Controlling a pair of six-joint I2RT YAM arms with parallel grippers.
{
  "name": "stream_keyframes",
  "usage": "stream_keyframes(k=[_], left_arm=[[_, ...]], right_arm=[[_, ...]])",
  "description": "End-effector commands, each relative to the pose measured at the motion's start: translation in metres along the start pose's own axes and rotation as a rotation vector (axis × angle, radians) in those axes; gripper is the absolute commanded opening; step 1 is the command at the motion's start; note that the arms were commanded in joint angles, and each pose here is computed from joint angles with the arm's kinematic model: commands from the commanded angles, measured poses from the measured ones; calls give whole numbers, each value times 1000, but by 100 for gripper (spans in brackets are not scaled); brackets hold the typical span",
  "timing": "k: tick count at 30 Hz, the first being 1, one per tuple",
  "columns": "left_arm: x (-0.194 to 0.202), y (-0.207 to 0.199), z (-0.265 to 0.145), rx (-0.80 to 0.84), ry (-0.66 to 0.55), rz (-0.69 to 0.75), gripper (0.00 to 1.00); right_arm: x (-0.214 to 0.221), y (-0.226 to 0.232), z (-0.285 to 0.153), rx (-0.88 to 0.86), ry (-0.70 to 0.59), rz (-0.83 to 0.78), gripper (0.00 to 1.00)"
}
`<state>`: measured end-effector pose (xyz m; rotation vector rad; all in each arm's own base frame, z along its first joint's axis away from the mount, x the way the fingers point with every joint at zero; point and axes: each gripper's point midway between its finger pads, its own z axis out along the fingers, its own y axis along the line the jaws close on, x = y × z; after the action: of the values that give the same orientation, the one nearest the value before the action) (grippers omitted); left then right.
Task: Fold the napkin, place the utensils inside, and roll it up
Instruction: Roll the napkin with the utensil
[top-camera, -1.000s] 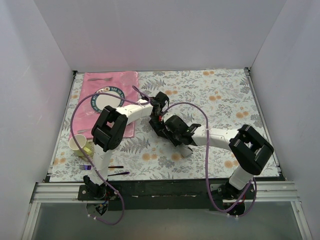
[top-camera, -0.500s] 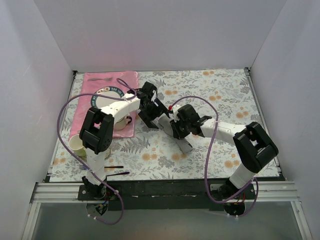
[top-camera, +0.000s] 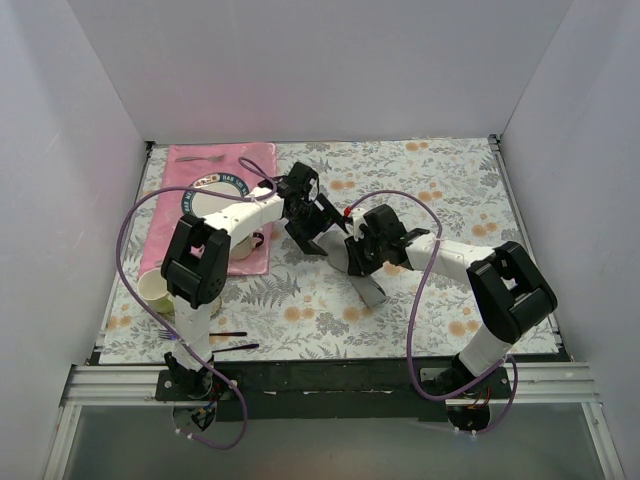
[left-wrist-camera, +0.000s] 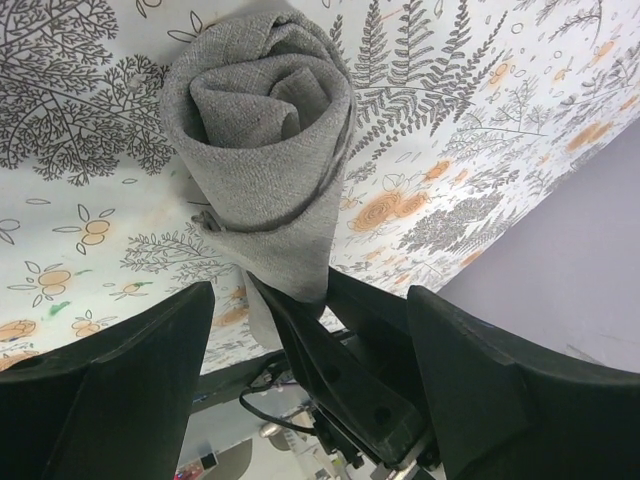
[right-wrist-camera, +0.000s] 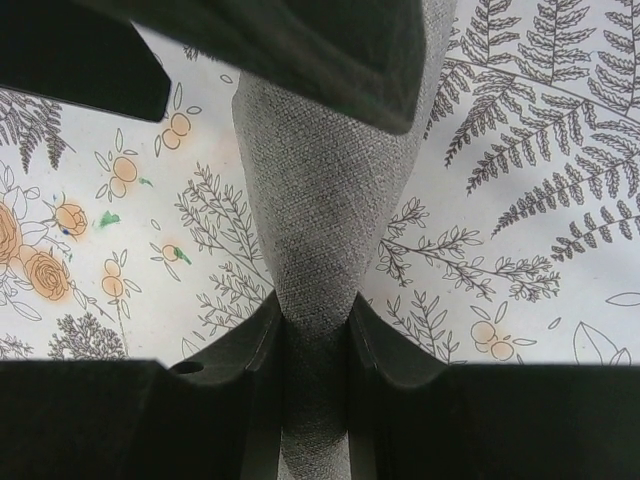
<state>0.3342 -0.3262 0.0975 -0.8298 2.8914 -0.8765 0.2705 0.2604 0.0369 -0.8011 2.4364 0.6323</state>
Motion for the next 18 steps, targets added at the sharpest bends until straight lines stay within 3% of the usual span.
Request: stream_keyframes(k=[1, 13, 18], left_arm=[[17, -3, 12, -6, 51, 10, 78], [21, 13, 43, -81, 60, -11, 74], [11, 24, 50, -126, 6, 7, 59]], right_arm=[[10, 8, 1, -34, 46, 23, 32], [4, 17, -2, -77, 43, 29, 32], [6, 16, -1, -96, 42, 66, 33]])
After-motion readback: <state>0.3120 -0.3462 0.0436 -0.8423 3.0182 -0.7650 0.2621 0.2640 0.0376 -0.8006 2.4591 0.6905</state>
